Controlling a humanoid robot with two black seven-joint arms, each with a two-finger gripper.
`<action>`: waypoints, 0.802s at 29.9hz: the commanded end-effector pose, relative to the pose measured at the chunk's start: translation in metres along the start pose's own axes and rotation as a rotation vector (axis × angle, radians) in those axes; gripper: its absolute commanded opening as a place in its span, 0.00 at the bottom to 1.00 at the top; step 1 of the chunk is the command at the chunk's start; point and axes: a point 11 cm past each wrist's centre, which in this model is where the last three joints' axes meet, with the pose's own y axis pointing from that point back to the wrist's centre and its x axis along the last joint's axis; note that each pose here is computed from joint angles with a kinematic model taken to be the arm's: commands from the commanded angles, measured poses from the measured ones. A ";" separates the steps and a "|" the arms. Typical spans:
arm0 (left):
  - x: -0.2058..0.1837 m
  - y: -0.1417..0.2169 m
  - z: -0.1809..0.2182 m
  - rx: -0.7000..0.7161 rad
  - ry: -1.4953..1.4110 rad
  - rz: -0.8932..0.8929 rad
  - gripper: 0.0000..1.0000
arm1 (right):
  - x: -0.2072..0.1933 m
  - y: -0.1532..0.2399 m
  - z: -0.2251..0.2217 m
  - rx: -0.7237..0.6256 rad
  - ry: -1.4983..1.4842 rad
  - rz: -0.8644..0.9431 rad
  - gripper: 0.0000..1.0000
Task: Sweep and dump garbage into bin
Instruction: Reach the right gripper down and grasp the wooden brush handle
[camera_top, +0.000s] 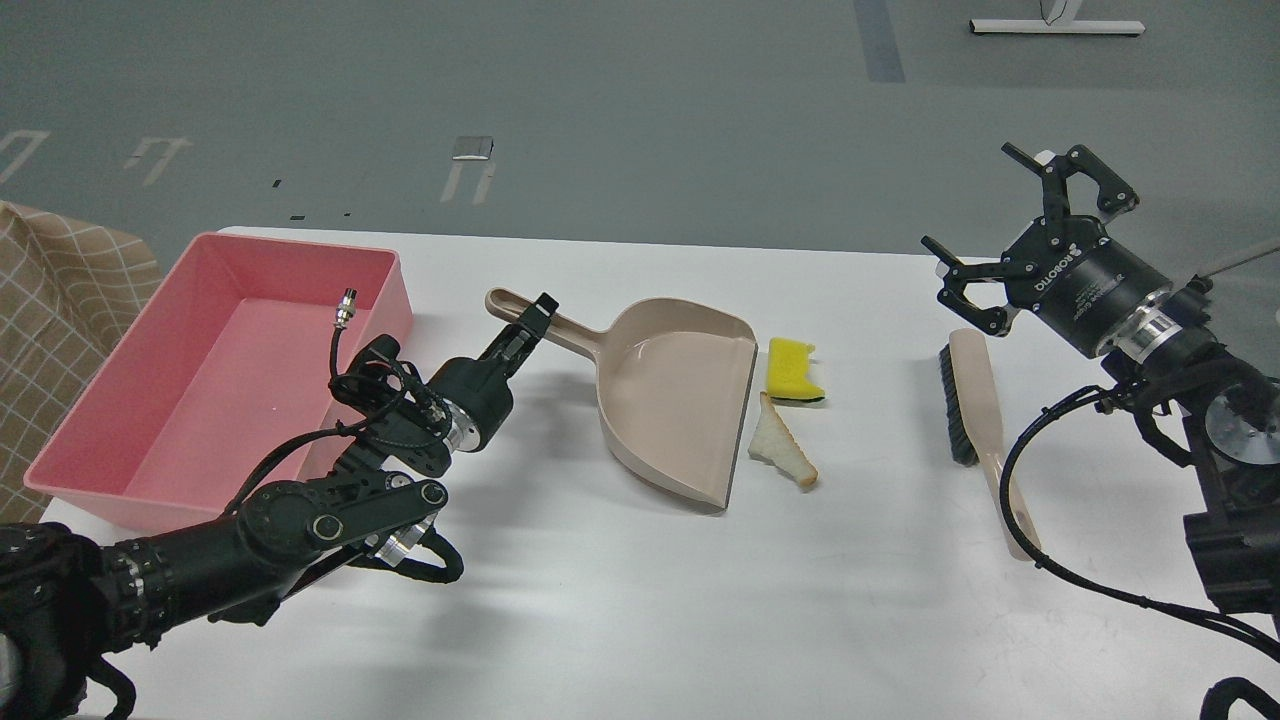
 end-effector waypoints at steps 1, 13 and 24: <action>-0.002 -0.001 0.003 -0.005 -0.001 -0.007 0.00 | 0.000 -0.002 0.002 -0.062 0.060 0.009 0.99; 0.000 -0.002 0.003 -0.002 -0.002 -0.003 0.00 | 0.003 -0.004 -0.016 -0.343 0.507 0.108 0.99; 0.003 -0.003 0.004 -0.003 -0.006 0.001 0.00 | -0.009 -0.003 -0.021 -0.563 0.771 0.098 0.93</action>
